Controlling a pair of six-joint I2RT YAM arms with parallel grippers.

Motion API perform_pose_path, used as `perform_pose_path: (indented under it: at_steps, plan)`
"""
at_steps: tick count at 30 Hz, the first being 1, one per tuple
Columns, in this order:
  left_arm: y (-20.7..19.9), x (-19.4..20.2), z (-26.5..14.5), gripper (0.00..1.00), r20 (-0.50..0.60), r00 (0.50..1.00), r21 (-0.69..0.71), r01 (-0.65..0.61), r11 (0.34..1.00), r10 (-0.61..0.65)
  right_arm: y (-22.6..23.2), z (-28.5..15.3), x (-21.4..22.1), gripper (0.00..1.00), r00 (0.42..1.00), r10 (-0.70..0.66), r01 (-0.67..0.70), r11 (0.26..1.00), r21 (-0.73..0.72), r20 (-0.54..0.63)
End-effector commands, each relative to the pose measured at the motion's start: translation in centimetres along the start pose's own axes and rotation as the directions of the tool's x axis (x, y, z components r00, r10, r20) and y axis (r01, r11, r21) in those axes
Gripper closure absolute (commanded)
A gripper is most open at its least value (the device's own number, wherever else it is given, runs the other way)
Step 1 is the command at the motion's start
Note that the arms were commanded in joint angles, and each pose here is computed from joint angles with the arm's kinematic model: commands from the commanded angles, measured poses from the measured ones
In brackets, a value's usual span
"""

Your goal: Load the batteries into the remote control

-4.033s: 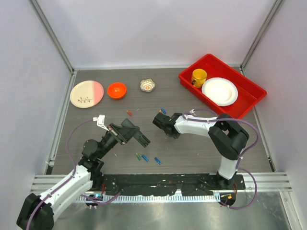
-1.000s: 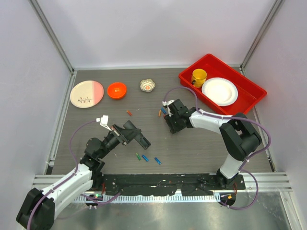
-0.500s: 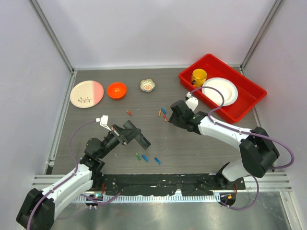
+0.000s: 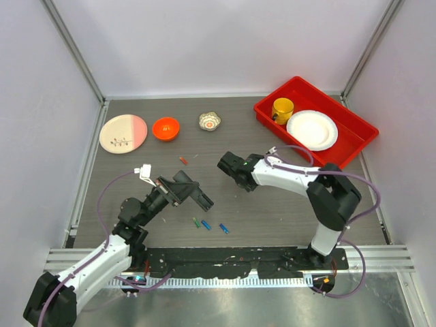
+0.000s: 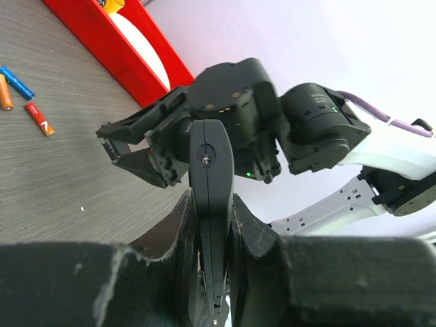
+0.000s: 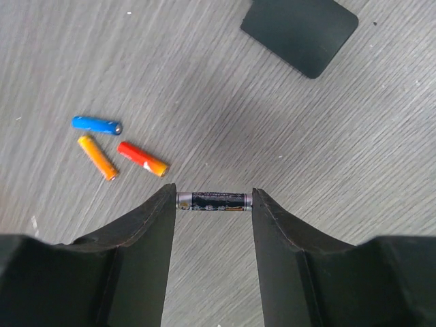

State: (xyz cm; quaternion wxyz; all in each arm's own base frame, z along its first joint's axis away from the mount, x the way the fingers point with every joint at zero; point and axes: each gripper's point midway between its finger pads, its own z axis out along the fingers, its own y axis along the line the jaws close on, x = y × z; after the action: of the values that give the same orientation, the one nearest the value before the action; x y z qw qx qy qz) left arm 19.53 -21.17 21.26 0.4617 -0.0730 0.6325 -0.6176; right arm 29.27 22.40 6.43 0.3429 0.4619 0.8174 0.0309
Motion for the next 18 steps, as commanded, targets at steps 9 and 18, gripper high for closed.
perform_pose_path:
  at_steps: [9, 18]
  plan:
    - [0.0, 0.0, -0.4, 1.00, 0.017, 1.000, 0.016, -0.012, 1.000, 0.012, -3.3, 2.8, -0.4, 0.91, 0.990, -0.117, 0.102, 0.979, 0.177, 0.080]
    - [0.1, 0.1, -0.4, 1.00, 0.013, 1.000, 0.010, -0.010, 1.000, 0.010, -3.8, 3.4, 0.4, 0.66, 0.987, -0.162, 0.156, 0.972, 0.178, 0.019]
